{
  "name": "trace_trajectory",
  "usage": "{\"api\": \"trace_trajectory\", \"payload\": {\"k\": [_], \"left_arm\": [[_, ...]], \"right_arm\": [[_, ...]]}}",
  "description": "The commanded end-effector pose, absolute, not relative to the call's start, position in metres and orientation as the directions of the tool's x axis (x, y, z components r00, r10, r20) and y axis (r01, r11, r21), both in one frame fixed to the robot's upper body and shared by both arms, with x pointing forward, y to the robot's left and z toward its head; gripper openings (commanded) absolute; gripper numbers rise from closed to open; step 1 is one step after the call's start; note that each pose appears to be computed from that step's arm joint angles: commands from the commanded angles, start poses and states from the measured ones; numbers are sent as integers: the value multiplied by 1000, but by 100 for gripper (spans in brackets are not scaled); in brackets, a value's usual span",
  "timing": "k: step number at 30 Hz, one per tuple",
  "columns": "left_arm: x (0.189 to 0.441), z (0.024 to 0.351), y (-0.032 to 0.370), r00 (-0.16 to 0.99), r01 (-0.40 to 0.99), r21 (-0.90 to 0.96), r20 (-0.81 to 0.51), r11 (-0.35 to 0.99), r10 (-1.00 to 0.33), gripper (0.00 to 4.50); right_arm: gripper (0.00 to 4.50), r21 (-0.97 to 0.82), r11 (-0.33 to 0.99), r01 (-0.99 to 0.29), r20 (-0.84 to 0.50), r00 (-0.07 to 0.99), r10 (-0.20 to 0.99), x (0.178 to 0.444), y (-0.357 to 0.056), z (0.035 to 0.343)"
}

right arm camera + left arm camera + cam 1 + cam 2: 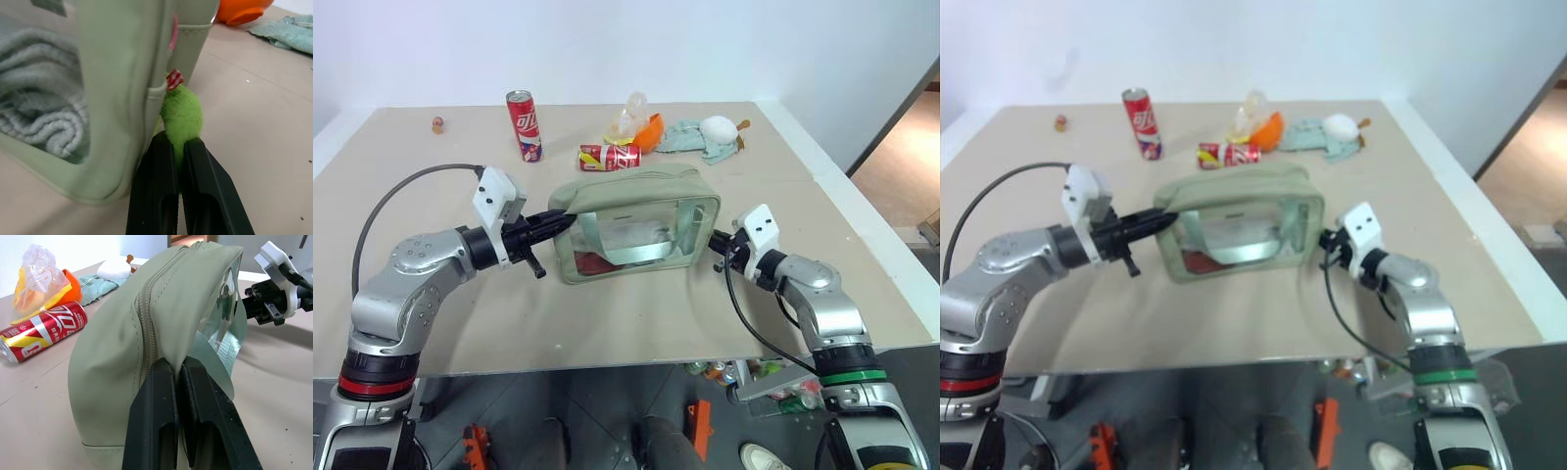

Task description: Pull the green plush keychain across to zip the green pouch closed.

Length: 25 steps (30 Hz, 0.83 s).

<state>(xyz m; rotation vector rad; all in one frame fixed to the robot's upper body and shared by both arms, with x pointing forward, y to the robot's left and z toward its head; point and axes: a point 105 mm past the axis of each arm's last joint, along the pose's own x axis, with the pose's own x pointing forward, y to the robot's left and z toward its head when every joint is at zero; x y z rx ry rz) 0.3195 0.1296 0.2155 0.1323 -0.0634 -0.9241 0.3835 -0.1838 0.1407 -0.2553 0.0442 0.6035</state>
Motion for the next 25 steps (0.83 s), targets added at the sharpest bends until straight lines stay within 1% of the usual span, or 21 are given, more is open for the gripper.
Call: {"api": "trace_trajectory", "payload": {"k": [1, 2, 3, 5, 6, 8, 10, 11, 12, 15, 17, 18, 20, 21, 22, 25], "left_arm": [[317, 219, 135, 610, 788, 91, 25, 609, -792, 109], [317, 222, 137, 612, 786, 75, 47, 614, -790, 135], [316, 226, 139, 617, 782, 61, 67, 620, -784, 179], [315, 234, 145, 624, 774, 49, 100, 631, -775, 242], [315, 238, 149, 631, 768, 47, 109, 638, -768, 281], [313, 247, 155, 633, 765, 44, 135, 643, -762, 346], [310, 252, 158, 630, 766, 45, 142, 641, -763, 413], [308, 254, 160, 630, 766, 46, 142, 641, -764, 436], [305, 257, 163, 630, 765, 47, 150, 642, -762, 449], [297, 261, 178, 663, 735, 48, 162, 677, -731, 449], [291, 257, 186, 685, 713, 67, 145, 698, -714, 449], [286, 250, 188, 694, 706, 89, 112, 703, -711, 449], [278, 228, 192, 725, 680, 120, 41, 723, -688, 449], [276, 222, 192, 733, 673, 125, 24, 729, -680, 449], [274, 212, 191, 748, 657, 141, 2, 741, -663, 449], [268, 188, 179, 761, 642, 194, -38, 742, -648, 449]], "right_arm": [[102, -163, 812, -561, 49, 817, 574, 383, -189, 186], [130, -126, 812, -570, 104, 806, 583, 380, -190, 200], [174, -95, 811, -578, 146, 798, 585, 378, -192, 212], [238, -88, 764, -639, 228, 734, 640, 363, -191, 241], [275, -86, 746, -660, 249, 711, 658, 356, -191, 252], [343, -93, 717, -691, 267, 677, 686, 342, -190, 267], [409, -114, 701, -704, 249, 662, 707, 333, -189, 272], [436, -125, 697, -706, 240, 660, 712, 329, -189, 273], [448, -127, 688, -714, 234, 653, 721, 324, -189, 274], [448, -136, 665, -734, 203, 636, 744, 310, -189, 277], [448, -127, 624, -771, 157, 606, 780, 297, -185, 274], [448, -123, 594, -795, 124, 581, 804, 288, -181, 271], [448, -118, 524, -844, 21, 525, 851, 268, -170, 254], [448, -115, 506, -855, -11, 510, 860, 263, -168, 249], [448, -118, 478, -870, -46, 486, 873, 255, -161, 236], [448, -105, 460, -882, -67, 468, 881, 239, -146, 203]]}}
